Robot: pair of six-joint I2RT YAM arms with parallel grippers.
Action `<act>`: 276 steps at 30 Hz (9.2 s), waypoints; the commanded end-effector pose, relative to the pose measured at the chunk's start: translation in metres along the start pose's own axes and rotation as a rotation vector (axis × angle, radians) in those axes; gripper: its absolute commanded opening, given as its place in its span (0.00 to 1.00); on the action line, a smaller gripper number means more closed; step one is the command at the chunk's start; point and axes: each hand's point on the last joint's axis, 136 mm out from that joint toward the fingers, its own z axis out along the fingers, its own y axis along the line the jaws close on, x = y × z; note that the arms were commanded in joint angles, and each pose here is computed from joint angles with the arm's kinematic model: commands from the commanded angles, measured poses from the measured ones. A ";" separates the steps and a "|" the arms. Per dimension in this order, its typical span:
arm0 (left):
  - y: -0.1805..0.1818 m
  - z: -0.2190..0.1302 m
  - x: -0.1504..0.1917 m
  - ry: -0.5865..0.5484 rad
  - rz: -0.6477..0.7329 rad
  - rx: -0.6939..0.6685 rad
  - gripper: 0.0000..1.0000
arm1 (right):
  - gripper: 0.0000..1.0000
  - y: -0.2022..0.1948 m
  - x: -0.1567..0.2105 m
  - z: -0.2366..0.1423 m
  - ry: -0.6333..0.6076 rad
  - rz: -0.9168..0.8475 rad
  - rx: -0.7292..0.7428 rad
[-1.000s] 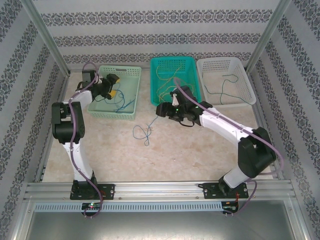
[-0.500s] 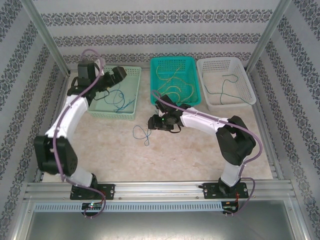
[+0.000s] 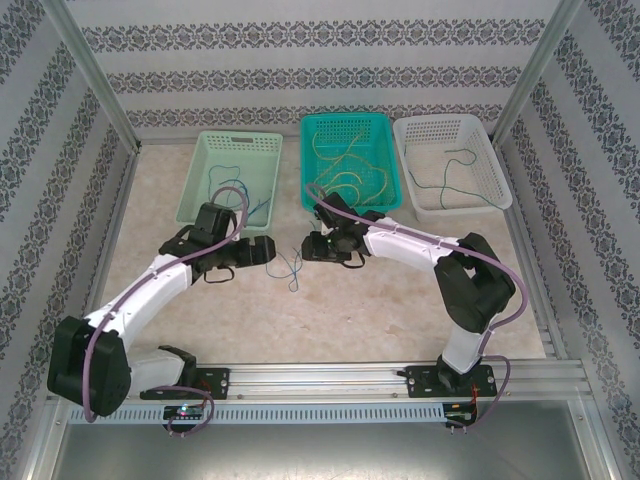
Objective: Untangle the cables
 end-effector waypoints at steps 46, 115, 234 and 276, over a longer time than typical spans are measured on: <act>-0.071 -0.051 -0.053 -0.201 0.346 0.132 0.00 | 0.47 0.011 -0.038 -0.057 -0.251 0.087 -0.195; -0.076 -0.207 -0.210 -0.751 0.125 0.197 0.02 | 0.00 0.009 0.010 -0.023 -0.328 -0.522 -0.064; -0.111 -0.116 -0.106 -0.297 0.446 0.437 0.15 | 0.00 0.063 -0.073 -0.179 -0.329 -0.714 0.033; -0.137 -0.116 -0.158 -0.235 -0.796 1.013 0.94 | 0.00 0.103 -0.131 -0.185 -0.821 -0.670 0.368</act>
